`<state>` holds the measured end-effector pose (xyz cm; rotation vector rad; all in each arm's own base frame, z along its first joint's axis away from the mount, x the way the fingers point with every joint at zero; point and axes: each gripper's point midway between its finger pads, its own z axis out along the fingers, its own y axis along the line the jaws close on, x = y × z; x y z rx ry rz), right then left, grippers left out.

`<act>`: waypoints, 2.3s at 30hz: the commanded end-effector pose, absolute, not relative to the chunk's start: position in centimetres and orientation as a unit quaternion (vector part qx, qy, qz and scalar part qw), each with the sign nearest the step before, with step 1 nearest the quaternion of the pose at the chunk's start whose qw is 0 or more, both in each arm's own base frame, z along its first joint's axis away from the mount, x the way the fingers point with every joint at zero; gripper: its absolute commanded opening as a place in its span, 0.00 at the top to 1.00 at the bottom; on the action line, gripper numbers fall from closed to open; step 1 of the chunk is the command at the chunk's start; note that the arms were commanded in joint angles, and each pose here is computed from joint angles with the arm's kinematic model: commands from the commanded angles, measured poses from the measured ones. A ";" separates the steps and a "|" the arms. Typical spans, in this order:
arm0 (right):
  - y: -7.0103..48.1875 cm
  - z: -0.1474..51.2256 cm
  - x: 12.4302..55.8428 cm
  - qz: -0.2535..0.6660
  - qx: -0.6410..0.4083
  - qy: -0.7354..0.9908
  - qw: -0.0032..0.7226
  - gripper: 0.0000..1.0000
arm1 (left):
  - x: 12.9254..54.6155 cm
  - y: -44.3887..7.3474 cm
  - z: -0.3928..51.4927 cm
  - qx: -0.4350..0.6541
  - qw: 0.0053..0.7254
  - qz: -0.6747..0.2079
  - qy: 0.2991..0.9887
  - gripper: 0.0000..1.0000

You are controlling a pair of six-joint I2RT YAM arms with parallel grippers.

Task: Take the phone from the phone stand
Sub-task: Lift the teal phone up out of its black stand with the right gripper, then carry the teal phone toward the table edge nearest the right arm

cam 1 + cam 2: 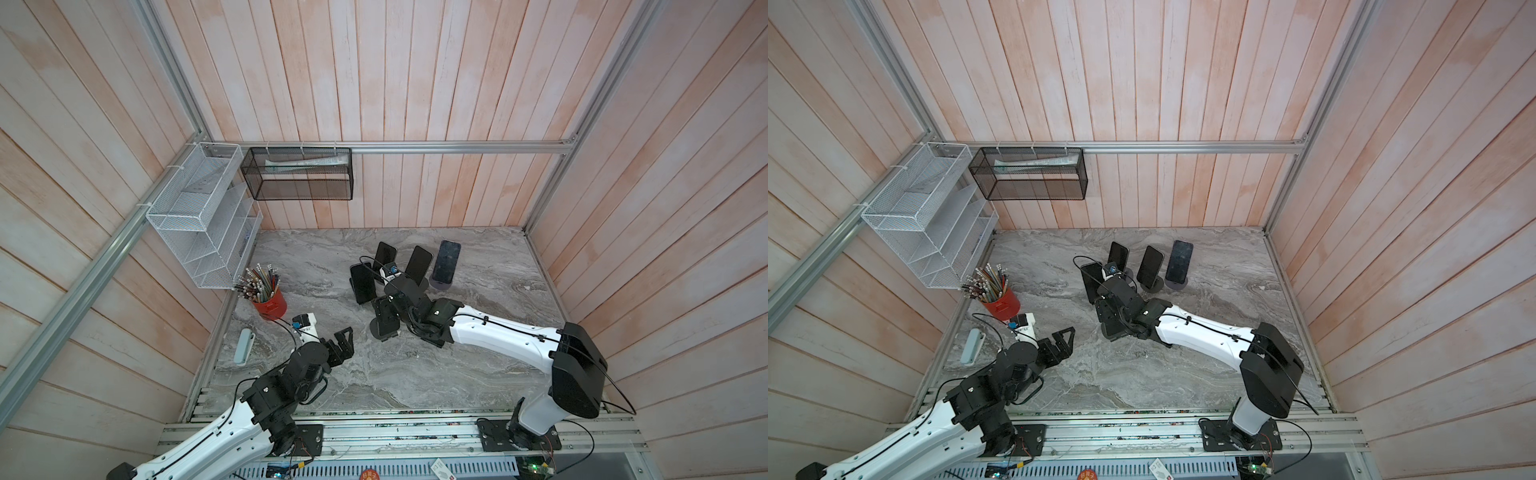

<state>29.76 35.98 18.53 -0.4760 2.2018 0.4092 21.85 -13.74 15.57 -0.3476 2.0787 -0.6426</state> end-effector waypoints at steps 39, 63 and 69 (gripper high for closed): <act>11.3 34.3 31.1 -0.056 -0.026 0.856 0.514 0.29 | 23.5 -20.9 27.0 -0.022 0.440 -0.330 0.835 0.02; 5.8 20.3 29.0 0.000 -0.016 0.925 0.379 0.28 | 22.0 -21.0 26.7 -0.086 0.403 -0.414 0.812 0.03; 5.3 17.5 30.2 0.002 -0.010 0.939 0.343 0.27 | 21.9 -20.2 26.6 -0.110 0.410 -0.422 0.801 0.03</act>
